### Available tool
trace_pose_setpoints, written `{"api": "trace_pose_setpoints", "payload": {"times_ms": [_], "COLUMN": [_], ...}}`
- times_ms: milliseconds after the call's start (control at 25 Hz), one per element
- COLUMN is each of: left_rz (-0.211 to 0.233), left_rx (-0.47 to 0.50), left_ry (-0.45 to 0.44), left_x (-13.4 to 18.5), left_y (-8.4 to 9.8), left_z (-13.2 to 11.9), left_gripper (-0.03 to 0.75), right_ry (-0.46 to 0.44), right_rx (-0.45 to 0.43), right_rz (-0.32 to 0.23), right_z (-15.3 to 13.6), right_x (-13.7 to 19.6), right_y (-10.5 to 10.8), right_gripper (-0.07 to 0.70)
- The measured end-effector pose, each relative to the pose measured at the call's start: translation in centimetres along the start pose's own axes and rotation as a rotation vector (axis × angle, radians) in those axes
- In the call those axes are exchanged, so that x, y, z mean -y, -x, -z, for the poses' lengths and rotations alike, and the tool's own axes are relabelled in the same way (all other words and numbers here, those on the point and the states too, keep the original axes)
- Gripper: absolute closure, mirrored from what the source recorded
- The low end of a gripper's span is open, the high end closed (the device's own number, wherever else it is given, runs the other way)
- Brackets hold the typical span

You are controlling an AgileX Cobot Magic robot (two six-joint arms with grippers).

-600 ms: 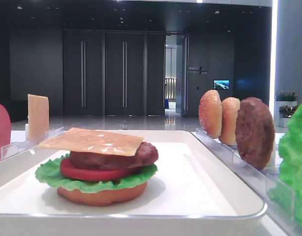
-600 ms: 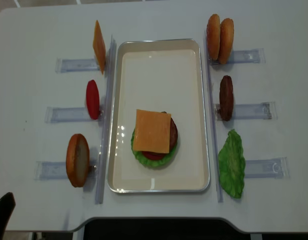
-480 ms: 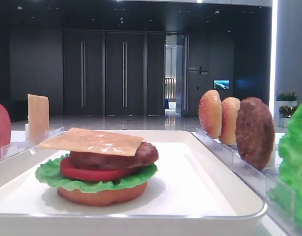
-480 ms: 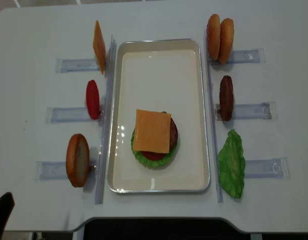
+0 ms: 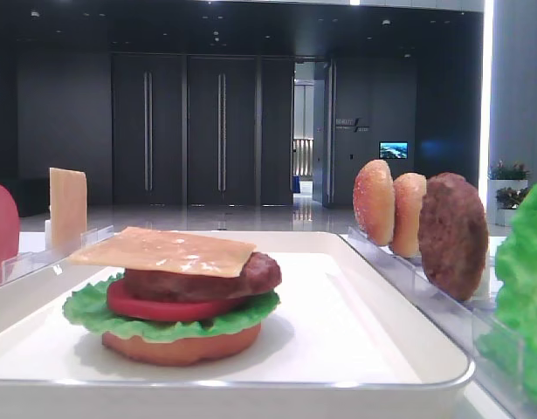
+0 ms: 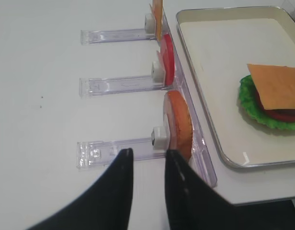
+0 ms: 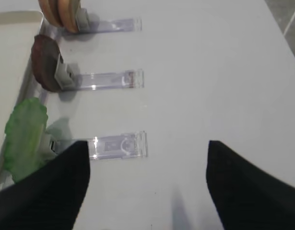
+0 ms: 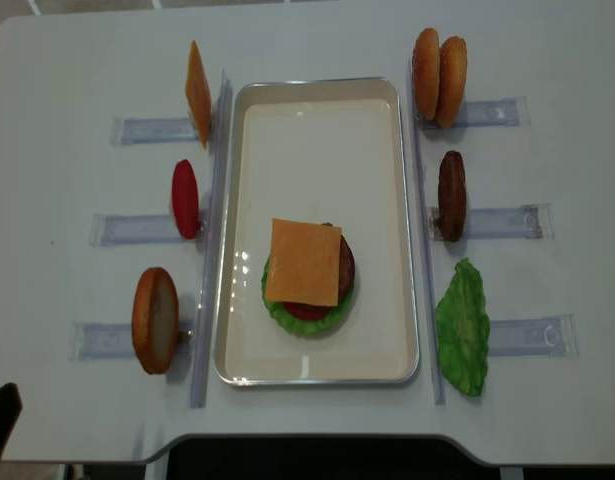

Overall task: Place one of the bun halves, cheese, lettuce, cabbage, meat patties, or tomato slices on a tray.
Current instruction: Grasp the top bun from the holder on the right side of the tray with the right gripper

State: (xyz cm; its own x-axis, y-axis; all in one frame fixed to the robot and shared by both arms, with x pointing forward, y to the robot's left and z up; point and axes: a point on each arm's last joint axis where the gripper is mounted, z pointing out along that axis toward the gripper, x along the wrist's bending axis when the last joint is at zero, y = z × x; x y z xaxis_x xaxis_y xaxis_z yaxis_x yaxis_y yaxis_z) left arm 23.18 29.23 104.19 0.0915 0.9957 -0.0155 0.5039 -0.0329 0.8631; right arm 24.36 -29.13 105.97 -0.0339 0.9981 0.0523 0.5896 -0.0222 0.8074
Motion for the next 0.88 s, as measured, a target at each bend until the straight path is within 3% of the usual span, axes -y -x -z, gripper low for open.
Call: {"api": "trace_pose_setpoints", "payload": {"times_ms": [320,520,880], "left_rz": [0.000,0.000,0.000], "left_rx": [0.000,0.000,0.000], "left_ry": [0.001,0.001,0.001], "left_x": [0.0,0.0,0.0], "left_y": [0.0,0.0,0.0], "left_z": [0.0,0.0,0.0], "left_gripper": [0.610,0.665,0.714], "right_ry": [-0.234,-0.369,-0.447], "right_rx": [-0.002,-0.019,-0.049], "right_rz": [-0.022,-0.044,-0.035], "right_z": [-3.5,-7.7,-14.5], "right_x": [-7.4,-13.1,-21.7], "right_y": [0.2,0.4,0.6], "right_gripper": [0.145,0.145,0.145]}}
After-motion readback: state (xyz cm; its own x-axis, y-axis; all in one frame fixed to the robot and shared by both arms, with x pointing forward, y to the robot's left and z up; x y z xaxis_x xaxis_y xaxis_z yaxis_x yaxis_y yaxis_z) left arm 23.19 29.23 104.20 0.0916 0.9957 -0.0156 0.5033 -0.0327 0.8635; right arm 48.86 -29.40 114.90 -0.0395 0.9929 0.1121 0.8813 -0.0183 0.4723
